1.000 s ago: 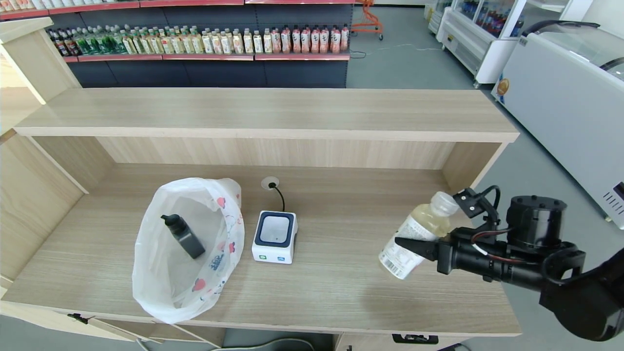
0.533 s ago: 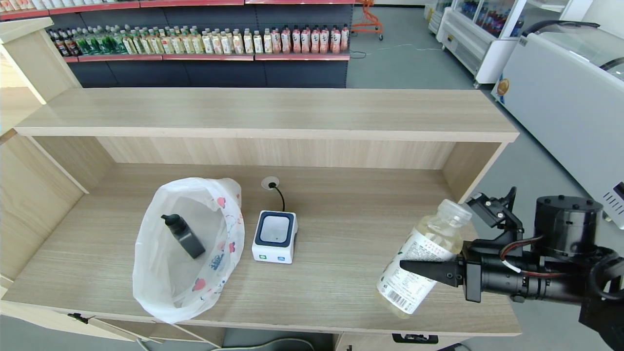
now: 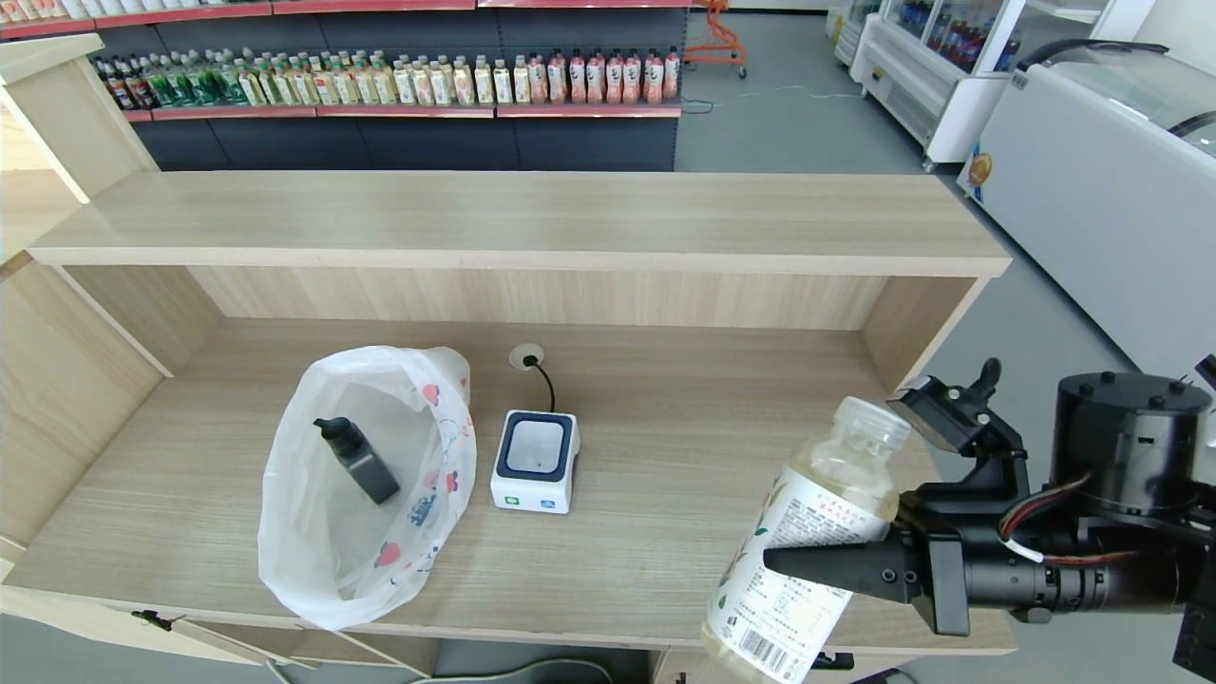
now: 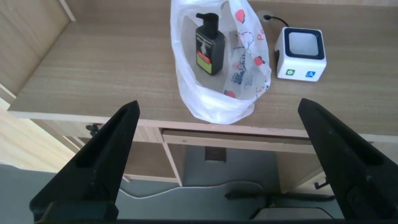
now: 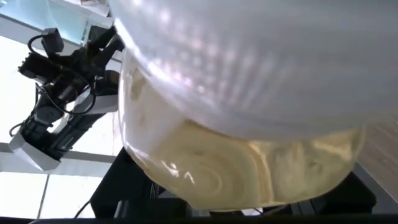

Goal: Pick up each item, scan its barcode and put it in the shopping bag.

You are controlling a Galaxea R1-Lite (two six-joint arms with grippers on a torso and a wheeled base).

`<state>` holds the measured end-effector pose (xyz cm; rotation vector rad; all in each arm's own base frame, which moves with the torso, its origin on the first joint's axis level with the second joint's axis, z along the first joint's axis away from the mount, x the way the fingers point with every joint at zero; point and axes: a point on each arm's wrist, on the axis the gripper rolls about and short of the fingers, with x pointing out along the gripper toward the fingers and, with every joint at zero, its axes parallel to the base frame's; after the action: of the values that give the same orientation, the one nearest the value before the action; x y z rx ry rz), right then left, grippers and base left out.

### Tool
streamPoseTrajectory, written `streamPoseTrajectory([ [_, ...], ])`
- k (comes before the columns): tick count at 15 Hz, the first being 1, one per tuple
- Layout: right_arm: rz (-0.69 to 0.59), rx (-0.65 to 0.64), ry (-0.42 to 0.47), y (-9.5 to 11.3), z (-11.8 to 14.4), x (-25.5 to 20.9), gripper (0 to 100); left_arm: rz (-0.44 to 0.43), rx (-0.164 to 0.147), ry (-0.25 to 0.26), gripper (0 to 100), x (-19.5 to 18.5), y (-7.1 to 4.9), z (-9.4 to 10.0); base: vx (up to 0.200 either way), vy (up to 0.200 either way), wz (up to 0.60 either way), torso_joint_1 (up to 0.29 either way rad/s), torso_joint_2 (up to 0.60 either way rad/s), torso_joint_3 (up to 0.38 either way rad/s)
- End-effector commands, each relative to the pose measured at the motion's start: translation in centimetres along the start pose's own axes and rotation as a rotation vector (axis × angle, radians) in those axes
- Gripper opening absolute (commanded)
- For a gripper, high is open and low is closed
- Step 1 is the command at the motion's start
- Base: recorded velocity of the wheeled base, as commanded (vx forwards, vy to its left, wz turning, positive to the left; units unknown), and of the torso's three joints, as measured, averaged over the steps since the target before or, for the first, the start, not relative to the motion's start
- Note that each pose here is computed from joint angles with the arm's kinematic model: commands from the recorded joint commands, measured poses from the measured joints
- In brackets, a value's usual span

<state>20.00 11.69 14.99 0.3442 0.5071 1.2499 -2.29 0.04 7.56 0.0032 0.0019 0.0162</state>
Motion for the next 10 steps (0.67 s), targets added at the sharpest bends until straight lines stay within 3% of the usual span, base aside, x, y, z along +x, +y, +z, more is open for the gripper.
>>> streamPoseTrajectory([
  [1, 0.011, -0.003, 0.006, 0.57, -0.07, -0.06, 0, 0.001, 0.000, 0.000, 100, 0.00, 0.00, 0.00, 0.000, 0.000, 0.00, 0.000, 0.00, 0.000],
  [10, 0.008, 0.045, 0.058, 1.30, -0.75, -0.29, 0, 0.001, 0.000, 0.000, 100, 0.00, 0.00, 0.00, 0.000, 0.000, 0.00, 0.000, 0.00, 0.000],
])
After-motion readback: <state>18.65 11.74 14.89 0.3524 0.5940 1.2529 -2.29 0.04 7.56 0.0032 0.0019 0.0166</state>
